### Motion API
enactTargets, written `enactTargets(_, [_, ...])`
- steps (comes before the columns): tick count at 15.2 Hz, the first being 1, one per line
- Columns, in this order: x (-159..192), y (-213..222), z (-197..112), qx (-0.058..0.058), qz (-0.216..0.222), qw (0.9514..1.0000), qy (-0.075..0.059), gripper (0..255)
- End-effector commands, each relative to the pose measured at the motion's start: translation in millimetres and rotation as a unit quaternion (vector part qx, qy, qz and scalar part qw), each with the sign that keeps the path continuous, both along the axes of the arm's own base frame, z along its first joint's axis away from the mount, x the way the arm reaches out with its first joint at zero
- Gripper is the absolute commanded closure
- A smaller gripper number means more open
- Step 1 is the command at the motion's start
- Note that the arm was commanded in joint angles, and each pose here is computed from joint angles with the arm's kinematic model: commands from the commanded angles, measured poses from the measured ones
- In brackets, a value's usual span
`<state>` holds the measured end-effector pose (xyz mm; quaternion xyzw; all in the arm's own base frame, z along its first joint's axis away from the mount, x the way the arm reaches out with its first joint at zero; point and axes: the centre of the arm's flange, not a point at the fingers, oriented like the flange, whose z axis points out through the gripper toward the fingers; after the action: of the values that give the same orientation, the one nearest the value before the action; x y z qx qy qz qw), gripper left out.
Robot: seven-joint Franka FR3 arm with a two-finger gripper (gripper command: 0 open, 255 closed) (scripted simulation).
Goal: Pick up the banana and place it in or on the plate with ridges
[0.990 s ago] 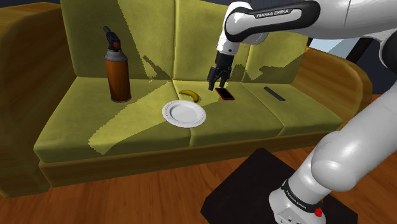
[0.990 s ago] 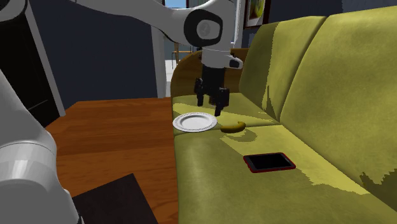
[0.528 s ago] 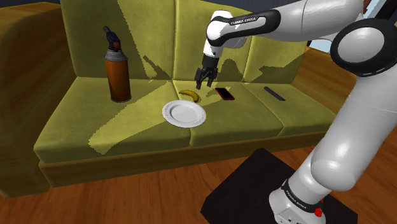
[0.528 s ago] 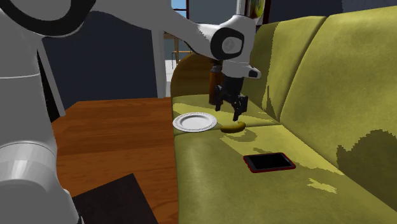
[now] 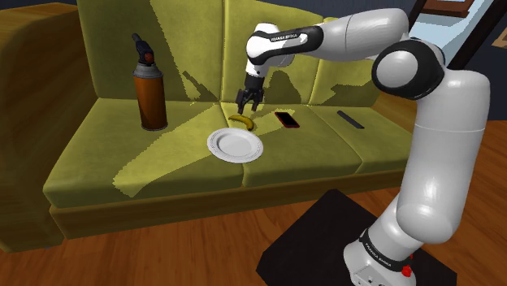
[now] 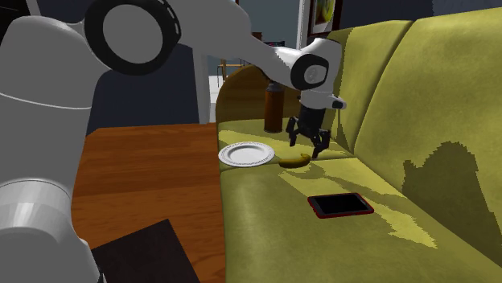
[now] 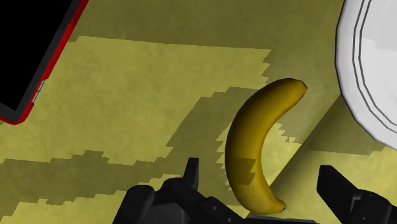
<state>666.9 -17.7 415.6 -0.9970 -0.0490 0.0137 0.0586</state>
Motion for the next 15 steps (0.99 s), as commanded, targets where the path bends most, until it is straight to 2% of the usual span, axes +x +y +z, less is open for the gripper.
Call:
enactTargets(1, [3,0,-10,0.0,0.0,1.0,0.0,0])
enactTargets(6, [2,2,-34,0.0,0.0,1.0,0.0,0])
enactTargets(13, [2,2,-34,0.0,0.0,1.0,0.0,0])
enactTargets(14, [2,2,-34,0.0,0.0,1.0,0.0,255])
enactTargets(15, [2,2,-34,0.0,0.0,1.0,0.0,255])
